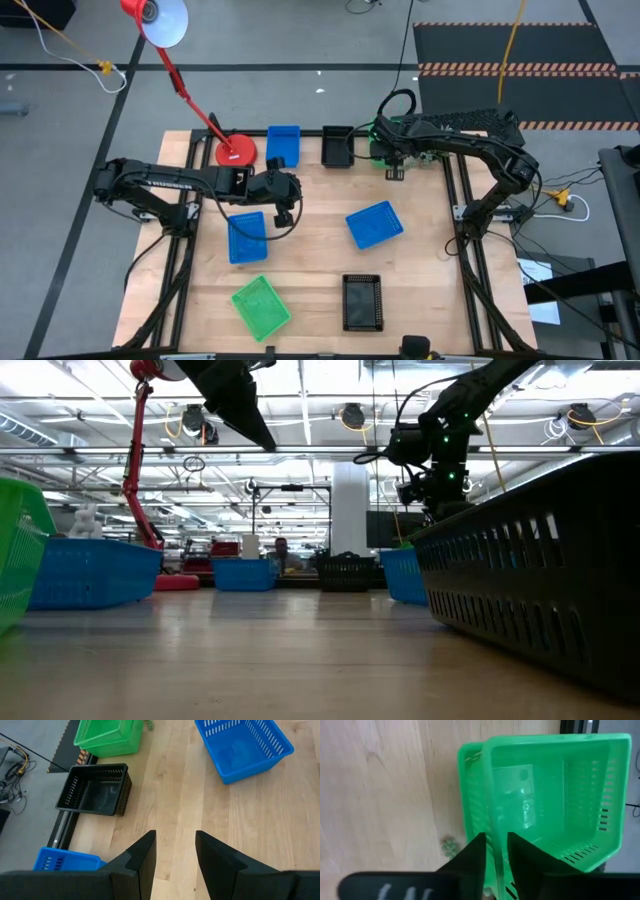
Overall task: Stack baskets by color
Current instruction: Stack the bottom right green basket on top of the top green basket, then stack the bottom left blue basket on top of the top blue basket
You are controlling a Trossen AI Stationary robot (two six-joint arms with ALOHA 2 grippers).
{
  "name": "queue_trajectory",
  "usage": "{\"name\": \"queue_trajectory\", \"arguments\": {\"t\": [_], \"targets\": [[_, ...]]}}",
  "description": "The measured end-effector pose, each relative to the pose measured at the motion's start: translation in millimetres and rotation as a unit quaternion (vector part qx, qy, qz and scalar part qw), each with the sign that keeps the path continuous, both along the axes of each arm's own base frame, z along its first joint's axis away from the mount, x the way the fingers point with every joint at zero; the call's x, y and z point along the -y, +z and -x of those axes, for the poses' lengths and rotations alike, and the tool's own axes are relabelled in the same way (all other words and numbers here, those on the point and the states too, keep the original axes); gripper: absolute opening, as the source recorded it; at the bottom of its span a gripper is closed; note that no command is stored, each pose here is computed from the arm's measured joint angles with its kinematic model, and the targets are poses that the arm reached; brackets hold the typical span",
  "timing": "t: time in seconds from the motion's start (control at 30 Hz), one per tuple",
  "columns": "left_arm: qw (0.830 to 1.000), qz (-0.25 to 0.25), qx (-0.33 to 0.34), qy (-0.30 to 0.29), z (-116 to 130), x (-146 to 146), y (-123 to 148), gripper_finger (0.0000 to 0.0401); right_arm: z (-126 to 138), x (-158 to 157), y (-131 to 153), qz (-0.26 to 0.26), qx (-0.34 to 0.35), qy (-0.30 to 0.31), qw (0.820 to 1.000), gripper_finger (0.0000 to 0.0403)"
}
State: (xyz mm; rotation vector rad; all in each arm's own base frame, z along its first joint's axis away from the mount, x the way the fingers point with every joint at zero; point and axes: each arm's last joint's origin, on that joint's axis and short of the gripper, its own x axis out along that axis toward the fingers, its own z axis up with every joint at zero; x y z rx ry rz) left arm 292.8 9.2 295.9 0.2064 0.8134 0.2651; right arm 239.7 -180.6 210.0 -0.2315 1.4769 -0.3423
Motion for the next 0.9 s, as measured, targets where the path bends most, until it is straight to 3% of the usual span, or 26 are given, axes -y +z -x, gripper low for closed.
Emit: {"name": "queue_trajectory", "arguments": {"t": [0.3,0.57,0.9], "targets": [[1.000,0.001,0.000,-0.001,0,1,0,0.0141,0,-4,7,0.005,0.019,-0.012,1.000,0.0157],[1.000,0.007,0.002,0.003,0,1,0,0.0141,10,-37,57,0.046,0.115,-0.005,0.992,0.0215],[1.000,0.016,-0.004,-0.009,1,14,0,0.0141,32,-95,106,-0.004,0.263,-0.015,0.965,0.0229]]}}
